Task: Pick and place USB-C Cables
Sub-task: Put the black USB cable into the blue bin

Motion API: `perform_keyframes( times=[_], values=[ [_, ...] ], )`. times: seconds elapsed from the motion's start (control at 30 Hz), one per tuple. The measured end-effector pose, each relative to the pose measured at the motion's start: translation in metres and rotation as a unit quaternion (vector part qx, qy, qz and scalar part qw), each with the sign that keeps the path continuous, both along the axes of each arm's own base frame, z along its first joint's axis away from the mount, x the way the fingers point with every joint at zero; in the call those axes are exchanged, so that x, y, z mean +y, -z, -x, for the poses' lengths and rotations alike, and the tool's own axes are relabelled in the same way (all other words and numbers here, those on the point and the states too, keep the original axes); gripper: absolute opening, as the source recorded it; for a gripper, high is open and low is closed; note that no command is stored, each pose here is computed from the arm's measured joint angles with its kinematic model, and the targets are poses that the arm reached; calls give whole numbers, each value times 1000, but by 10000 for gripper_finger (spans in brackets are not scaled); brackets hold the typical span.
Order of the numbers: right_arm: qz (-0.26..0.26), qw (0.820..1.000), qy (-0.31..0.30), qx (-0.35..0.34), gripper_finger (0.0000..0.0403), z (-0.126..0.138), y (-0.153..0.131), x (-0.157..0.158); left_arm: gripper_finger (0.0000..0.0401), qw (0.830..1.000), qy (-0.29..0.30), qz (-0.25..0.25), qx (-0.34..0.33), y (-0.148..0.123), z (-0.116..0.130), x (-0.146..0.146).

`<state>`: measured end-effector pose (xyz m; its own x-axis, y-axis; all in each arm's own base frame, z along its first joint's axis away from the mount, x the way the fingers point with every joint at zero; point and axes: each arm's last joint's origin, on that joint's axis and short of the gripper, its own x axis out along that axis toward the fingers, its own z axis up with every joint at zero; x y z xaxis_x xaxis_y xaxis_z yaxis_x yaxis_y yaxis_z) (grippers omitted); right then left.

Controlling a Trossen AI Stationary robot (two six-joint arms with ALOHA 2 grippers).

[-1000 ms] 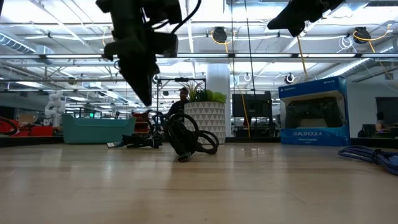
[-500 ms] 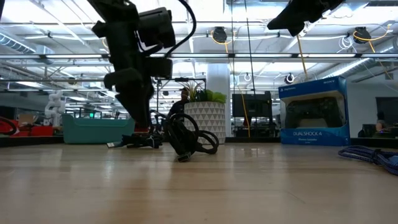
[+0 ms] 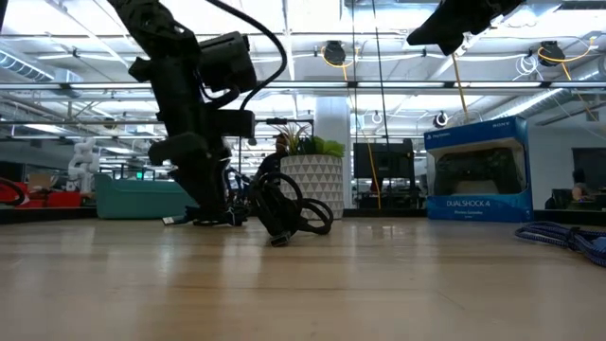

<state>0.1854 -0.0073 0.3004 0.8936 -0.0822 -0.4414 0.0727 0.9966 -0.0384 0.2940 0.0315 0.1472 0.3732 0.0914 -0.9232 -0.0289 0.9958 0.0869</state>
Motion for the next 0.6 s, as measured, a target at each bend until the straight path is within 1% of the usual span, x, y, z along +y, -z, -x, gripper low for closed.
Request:
perform_keyframes(
  times=[0.23, 0.47, 0.6],
  values=[
    [0, 1000, 0, 0, 0, 0, 0, 0, 110, 1000, -12, 2, 14, 8, 8, 5],
    [-2, 1000, -1, 0, 0, 0, 0, 0, 84, 1000, -14, 2, 13, 10, 9, 6],
    [-2, 1000, -1, 0, 0, 0, 0, 0, 50, 1000, -14, 0, 10, 9, 8, 6]
  ],
)
